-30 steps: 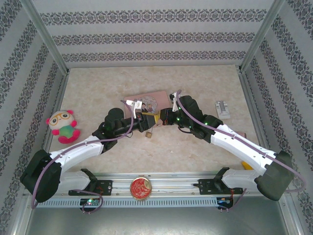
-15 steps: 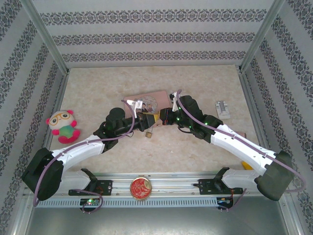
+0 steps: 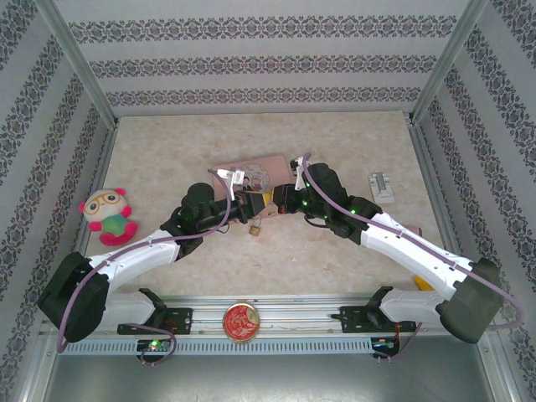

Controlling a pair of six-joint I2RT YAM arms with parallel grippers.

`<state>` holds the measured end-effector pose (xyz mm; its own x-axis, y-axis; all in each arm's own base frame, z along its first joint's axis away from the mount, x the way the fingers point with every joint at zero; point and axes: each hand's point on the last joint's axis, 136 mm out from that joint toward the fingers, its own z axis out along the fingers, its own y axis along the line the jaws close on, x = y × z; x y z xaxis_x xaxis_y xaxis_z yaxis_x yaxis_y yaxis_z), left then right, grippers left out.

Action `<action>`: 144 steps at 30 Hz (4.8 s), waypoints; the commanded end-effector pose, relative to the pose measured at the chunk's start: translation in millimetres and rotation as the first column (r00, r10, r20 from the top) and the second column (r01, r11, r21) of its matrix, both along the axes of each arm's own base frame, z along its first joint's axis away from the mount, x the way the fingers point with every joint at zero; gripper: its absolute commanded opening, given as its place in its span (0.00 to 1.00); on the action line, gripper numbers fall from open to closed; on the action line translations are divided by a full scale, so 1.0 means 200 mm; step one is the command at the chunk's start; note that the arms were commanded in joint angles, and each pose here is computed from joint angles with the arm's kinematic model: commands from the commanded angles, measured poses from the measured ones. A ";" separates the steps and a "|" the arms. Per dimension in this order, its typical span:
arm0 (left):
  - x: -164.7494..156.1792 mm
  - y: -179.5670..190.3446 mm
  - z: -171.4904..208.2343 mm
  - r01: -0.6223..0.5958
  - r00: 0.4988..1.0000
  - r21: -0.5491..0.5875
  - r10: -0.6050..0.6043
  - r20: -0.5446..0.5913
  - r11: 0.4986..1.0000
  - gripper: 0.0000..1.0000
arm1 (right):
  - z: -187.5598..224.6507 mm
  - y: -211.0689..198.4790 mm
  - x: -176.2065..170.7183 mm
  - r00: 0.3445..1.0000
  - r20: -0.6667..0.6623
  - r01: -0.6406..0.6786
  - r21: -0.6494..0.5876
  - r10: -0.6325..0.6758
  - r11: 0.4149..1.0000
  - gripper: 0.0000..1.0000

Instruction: Unlock a padlock with a key

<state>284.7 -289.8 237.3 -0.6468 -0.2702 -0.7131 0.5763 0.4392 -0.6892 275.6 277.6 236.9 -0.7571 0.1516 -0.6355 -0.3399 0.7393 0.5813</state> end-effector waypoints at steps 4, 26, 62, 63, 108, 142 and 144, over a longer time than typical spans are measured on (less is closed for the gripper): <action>0.00 -0.02 0.12 0.009 0.998 -0.029 -0.008 0.060 1.000 0.00 | 0.01 0.01 -0.01 1.000 0.008 -0.009 0.017 0.009 1.000 0.00; -0.16 0.16 0.12 0.011 0.978 0.210 0.033 -0.205 0.978 0.00 | 0.02 -0.26 -0.02 0.954 0.300 0.087 -0.279 0.000 0.956 0.28; -0.30 0.17 0.06 0.122 0.836 0.124 -0.035 -0.548 0.985 0.00 | 0.14 0.20 -0.33 0.348 0.730 -0.032 -0.618 0.588 0.786 0.32; -0.30 0.17 0.06 0.123 0.837 0.121 -0.038 -0.546 0.985 0.00 | 0.14 0.21 -0.33 0.348 0.727 -0.032 -0.622 0.592 0.782 0.32; -0.18 0.43 0.38 -0.187 0.978 0.183 0.200 -0.053 0.965 0.70 | 0.01 0.05 -0.22 0.713 0.580 -0.149 -0.424 0.394 0.893 0.00; -0.39 0.04 0.35 0.439 0.881 0.117 -0.453 0.138 0.891 0.68 | 0.20 0.12 -0.57 0.637 0.232 -0.764 0.320 0.735 0.561 0.00; -0.38 0.05 0.33 0.428 0.888 0.126 -0.442 0.123 0.895 0.64 | 0.22 0.12 -0.57 0.634 0.239 -0.767 0.318 0.735 0.558 0.00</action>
